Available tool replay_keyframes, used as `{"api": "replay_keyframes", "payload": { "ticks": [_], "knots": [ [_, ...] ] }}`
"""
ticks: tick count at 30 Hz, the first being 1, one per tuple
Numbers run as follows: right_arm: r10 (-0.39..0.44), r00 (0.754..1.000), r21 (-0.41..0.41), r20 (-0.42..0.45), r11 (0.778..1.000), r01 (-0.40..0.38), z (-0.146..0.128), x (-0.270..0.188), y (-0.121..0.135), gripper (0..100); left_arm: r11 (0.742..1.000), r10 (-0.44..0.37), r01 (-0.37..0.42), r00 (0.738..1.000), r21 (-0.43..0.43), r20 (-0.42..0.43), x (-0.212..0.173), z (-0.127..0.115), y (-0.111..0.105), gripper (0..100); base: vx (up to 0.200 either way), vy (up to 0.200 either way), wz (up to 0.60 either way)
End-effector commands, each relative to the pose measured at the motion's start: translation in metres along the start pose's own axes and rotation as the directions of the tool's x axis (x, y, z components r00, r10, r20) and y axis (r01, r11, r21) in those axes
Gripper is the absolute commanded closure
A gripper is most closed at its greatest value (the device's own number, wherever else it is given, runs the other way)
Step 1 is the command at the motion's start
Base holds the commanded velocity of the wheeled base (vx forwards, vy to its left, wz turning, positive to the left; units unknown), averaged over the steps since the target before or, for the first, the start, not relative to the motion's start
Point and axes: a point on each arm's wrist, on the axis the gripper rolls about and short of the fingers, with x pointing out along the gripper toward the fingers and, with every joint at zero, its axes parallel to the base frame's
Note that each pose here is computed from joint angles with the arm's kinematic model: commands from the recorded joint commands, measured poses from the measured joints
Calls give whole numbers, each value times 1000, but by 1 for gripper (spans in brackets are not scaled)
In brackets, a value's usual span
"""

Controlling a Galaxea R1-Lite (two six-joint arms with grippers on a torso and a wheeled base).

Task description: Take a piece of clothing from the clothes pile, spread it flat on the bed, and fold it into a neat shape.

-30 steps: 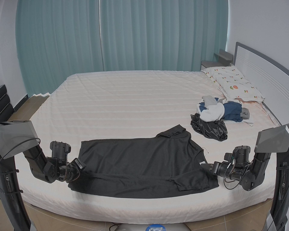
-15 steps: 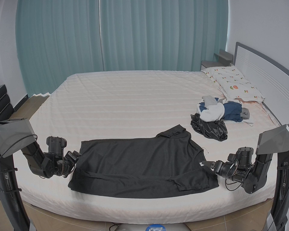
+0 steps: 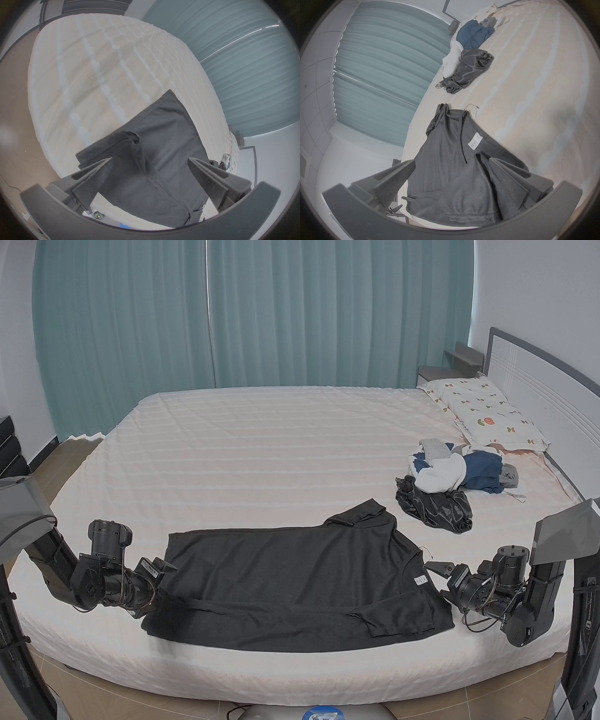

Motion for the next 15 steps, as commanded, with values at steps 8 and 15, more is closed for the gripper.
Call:
{"api": "replay_keyframes", "payload": {
  "ticks": [8, 15],
  "knots": [
    [-24, 999, 4, -39, 1000, 24, -15, 8, -12, 0, 995, 62, -59, 998, 84, -31, 19, -35, -9, 0, 0, 0, 0],
    [-31, 998, 6, -46, 999, 32, -17, 6, -13, 0, 988, 102, -106, 994, 112, 41, 46, -29, -13, 0, 0, 0, 0]
  ]
}}
